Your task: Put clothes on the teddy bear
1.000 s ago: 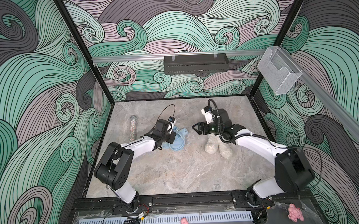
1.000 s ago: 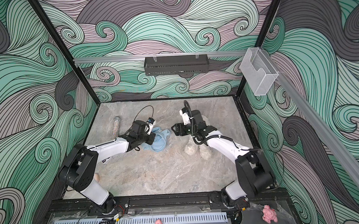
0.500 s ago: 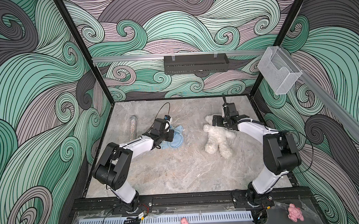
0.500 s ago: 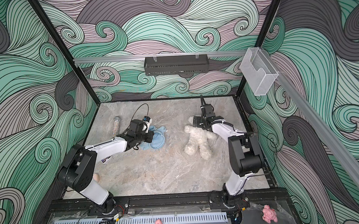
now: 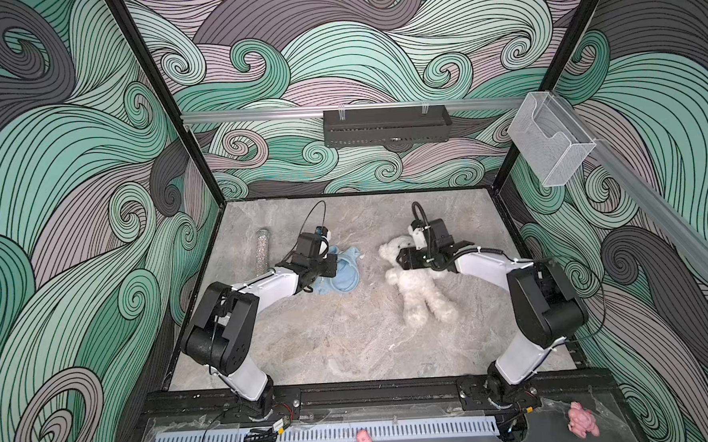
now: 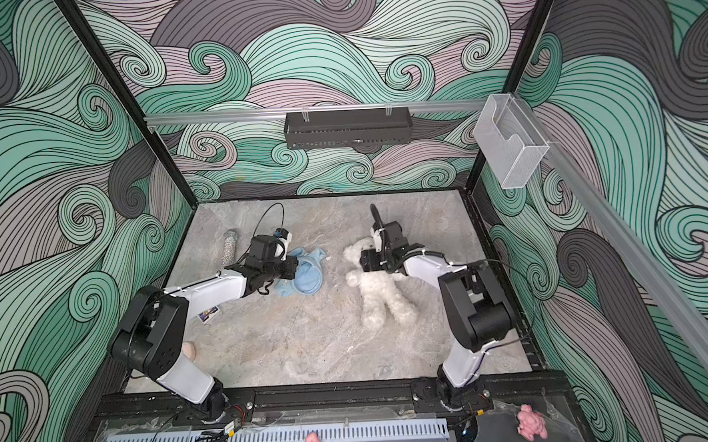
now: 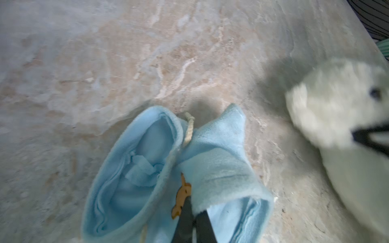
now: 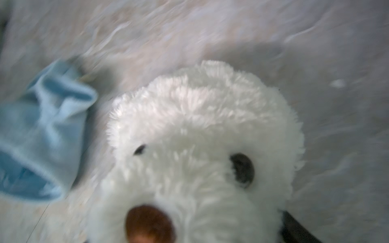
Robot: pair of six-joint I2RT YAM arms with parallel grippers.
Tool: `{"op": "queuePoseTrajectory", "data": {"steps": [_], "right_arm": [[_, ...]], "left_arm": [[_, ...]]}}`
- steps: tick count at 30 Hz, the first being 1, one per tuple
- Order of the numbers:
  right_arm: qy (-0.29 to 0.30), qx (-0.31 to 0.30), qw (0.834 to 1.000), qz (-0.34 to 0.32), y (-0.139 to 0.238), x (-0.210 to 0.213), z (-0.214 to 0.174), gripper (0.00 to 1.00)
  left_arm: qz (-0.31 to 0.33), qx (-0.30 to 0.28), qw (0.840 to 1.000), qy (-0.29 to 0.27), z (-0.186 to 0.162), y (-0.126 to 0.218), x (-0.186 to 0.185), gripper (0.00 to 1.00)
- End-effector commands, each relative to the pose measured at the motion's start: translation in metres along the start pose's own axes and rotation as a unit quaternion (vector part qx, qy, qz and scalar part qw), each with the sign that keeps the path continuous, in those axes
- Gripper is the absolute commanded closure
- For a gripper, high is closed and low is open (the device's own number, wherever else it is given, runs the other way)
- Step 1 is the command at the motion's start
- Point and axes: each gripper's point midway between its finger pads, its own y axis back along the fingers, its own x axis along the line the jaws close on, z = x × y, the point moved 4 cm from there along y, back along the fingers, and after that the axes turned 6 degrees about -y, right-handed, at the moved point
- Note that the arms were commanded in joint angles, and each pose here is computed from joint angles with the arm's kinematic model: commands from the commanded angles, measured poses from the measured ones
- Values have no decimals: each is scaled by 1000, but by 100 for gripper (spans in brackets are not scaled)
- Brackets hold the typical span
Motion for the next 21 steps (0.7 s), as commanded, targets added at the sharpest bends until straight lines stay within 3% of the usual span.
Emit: {"op": "queuePoseTrajectory", "data": {"steps": [1, 3, 9, 14, 19, 21], "right_arm": [[75, 21, 996, 44, 23, 28, -22, 6], [78, -1, 996, 31, 36, 27, -19, 1], [81, -23, 996, 29, 47, 35, -18, 1], [123, -15, 992, 9, 32, 44, -25, 1], [128, -11, 991, 41, 1, 55, -23, 1], [128, -18, 990, 49, -11, 56, -22, 11]], "left_arm": [[17, -7, 1000, 22, 2, 7, 11, 100], [18, -8, 1000, 22, 2, 8, 12, 100], [11, -8, 1000, 25, 2, 8, 11, 100], [5, -8, 1000, 26, 2, 8, 9, 100], [-5, -7, 1000, 28, 1, 9, 6, 100], [-8, -5, 1000, 29, 0, 9, 6, 100]]}}
